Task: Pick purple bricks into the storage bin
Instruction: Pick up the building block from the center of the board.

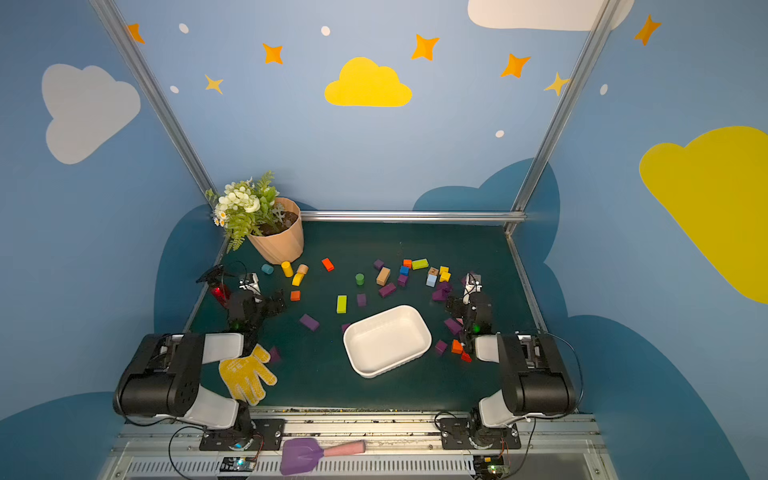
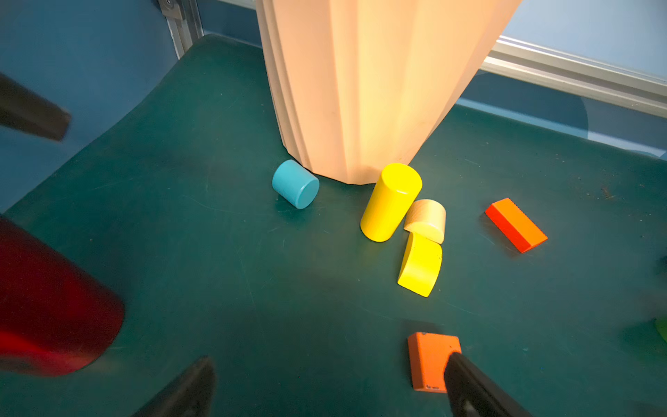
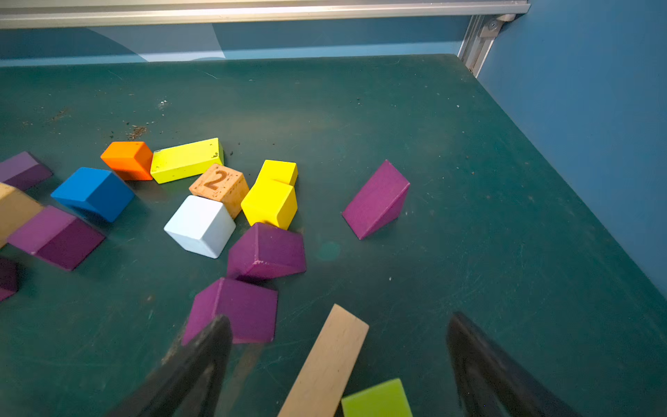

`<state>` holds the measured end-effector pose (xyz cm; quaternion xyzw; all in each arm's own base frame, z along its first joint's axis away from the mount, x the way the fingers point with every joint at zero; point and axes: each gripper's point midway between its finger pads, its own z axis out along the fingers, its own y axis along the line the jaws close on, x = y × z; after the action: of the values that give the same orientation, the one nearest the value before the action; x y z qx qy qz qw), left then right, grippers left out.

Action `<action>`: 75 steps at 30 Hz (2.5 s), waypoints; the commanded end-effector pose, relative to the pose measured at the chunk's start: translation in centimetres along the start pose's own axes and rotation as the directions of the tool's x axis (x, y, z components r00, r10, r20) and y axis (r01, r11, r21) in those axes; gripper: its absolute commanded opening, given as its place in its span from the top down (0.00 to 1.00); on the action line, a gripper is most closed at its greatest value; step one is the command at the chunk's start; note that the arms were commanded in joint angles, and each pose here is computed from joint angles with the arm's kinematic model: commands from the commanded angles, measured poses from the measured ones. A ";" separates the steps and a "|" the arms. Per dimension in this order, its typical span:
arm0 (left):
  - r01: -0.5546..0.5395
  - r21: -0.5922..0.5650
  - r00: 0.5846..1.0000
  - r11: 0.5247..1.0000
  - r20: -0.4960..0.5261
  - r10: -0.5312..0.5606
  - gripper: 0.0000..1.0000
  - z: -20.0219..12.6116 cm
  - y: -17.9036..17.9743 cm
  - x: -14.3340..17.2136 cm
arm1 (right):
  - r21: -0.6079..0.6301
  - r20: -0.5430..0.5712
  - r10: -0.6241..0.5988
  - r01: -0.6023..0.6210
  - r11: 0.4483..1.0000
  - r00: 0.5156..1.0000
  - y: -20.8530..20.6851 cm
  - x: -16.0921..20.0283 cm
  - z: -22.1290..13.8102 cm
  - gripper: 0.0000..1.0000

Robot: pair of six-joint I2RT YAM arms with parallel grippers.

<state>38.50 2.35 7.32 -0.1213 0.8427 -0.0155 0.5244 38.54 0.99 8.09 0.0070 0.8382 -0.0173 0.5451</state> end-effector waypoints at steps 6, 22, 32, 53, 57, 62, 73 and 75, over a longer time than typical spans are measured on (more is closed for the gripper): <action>-0.011 -0.005 1.000 1.000 0.028 0.011 0.00 0.4 0.0 -1.1 | 0.009 0.034 0.004 -0.004 1.000 0.999 -0.2 -1.2 0.3 0.07; -0.010 -0.006 1.000 1.000 0.026 0.010 0.00 0.4 0.1 -1.0 | 0.009 0.032 0.004 -0.004 1.000 0.999 -0.2 -1.1 0.3 0.07; -0.009 -0.005 1.000 1.000 0.027 0.009 0.00 0.4 0.0 -1.0 | 0.009 0.033 0.005 -0.005 1.000 0.999 -0.2 -1.1 0.3 0.07; -0.022 -0.048 0.998 0.999 0.058 0.025 0.00 -0.9 0.0 -2.2 | 0.042 0.073 -0.044 0.041 0.998 0.996 0.4 -1.4 -0.4 0.07; -0.052 -0.061 0.998 0.997 0.027 0.053 0.00 -1.3 -0.6 -2.7 | 0.060 0.086 -0.050 0.045 0.997 0.995 0.3 -1.5 -0.6 0.07; -0.115 -0.104 0.993 0.988 -0.017 0.114 0.00 -1.5 -1.6 -3.2 | 0.088 0.117 -0.039 0.029 0.996 0.992 -0.2 -2.1 -1.6 0.07; -0.139 -0.084 0.982 0.987 -0.142 0.126 0.00 -3.7 -4.8 -6.7 | 0.170 0.122 -0.050 0.029 0.985 0.991 -0.8 -4.6 -3.9 0.07; -0.121 -0.088 0.977 0.989 -0.184 0.103 0.00 -4.5 -4.9 -7.1 | 0.187 0.096 -0.033 0.014 0.982 0.995 -1.0 -4.9 -4.3 0.07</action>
<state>40.33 -1.49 16.86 -0.0883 0.8626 0.0402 0.4964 36.67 0.82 13.65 0.0280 0.7967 -0.0848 0.5977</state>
